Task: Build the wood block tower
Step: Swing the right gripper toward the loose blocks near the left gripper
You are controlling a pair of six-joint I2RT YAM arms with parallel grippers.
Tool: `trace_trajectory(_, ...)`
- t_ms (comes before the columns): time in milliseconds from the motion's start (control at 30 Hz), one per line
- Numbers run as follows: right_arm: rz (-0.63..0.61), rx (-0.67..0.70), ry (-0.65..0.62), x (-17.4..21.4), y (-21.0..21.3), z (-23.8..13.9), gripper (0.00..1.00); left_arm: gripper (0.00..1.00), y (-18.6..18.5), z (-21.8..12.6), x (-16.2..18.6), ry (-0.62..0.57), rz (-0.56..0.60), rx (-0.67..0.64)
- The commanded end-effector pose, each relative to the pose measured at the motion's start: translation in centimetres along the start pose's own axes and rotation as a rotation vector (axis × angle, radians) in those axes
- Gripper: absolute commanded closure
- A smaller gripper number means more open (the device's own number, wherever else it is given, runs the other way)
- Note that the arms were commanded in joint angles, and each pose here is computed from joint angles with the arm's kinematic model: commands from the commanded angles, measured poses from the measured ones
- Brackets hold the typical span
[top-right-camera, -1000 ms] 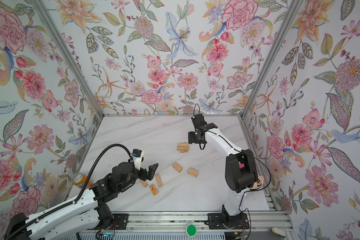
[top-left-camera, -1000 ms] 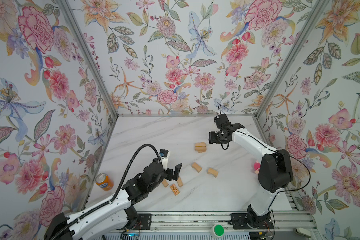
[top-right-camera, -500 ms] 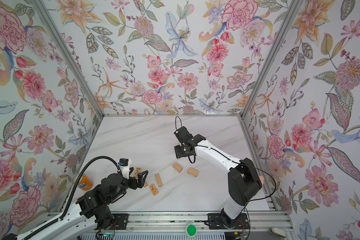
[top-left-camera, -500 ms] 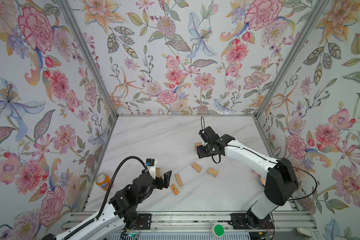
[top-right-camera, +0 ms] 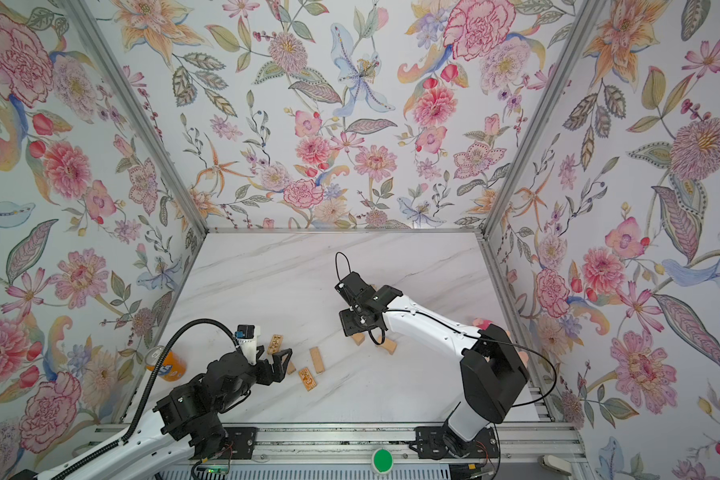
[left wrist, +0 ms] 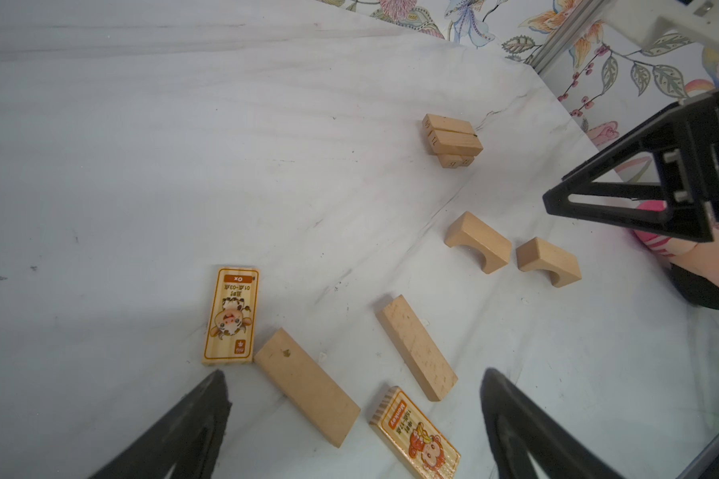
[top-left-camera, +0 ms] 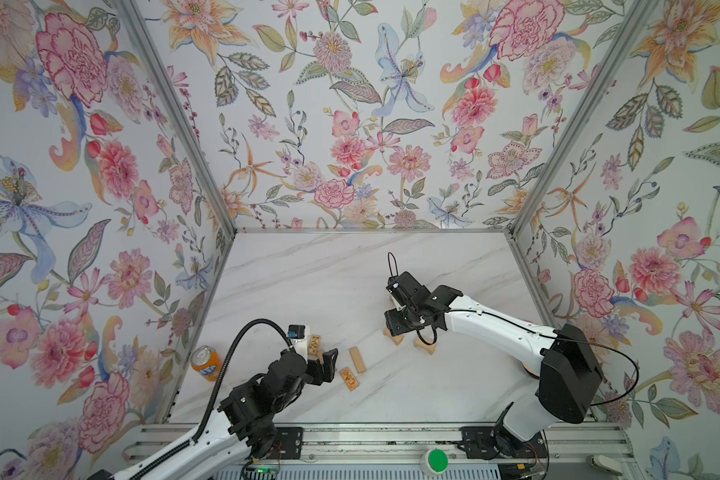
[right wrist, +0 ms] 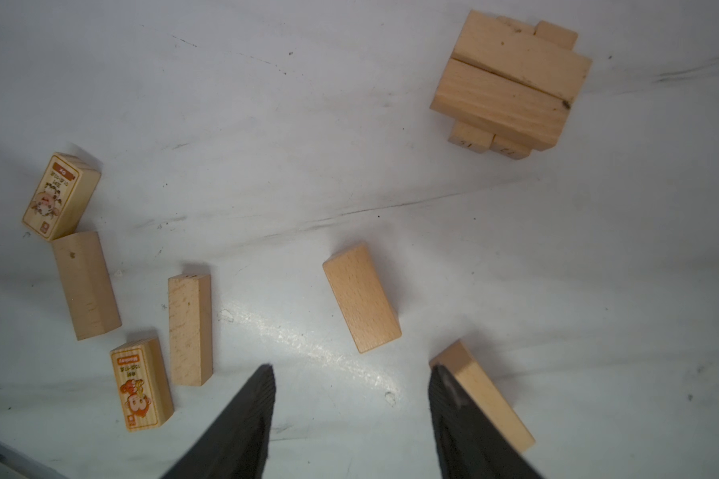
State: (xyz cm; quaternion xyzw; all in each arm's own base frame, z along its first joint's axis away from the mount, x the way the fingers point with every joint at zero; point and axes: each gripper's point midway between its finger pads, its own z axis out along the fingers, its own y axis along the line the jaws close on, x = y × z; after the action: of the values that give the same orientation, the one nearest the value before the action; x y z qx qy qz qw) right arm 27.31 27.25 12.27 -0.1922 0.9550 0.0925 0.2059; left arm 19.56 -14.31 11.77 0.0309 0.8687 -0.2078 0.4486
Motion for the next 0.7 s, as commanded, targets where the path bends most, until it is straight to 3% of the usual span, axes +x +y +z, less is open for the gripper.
trace_trajectory(0, 0.004, -0.018, -0.025, -0.5, 0.5, -0.6, 0.35, 0.06, 2.0, 0.6, 1.6, 0.05, -0.002, -0.101)
trace_trajectory(100, -0.009, -0.032, -0.035, -0.9, 0.9, -1.0, 0.18, 0.07, 2.4, 1.1, 2.4, 0.092, -0.001, -0.139)
trace_trajectory(200, -0.018, -0.05, -0.04, -1.1, 1.3, -1.1, 0.14, 0.08, 2.6, 1.5, 2.7, 0.103, -0.011, -0.157)
trace_trajectory(667, -0.065, -0.116, -0.027, -1.2, 3.4, -0.5, 0.31, 0.08, 2.4, 2.5, 2.3, 0.097, -0.019, -0.184)
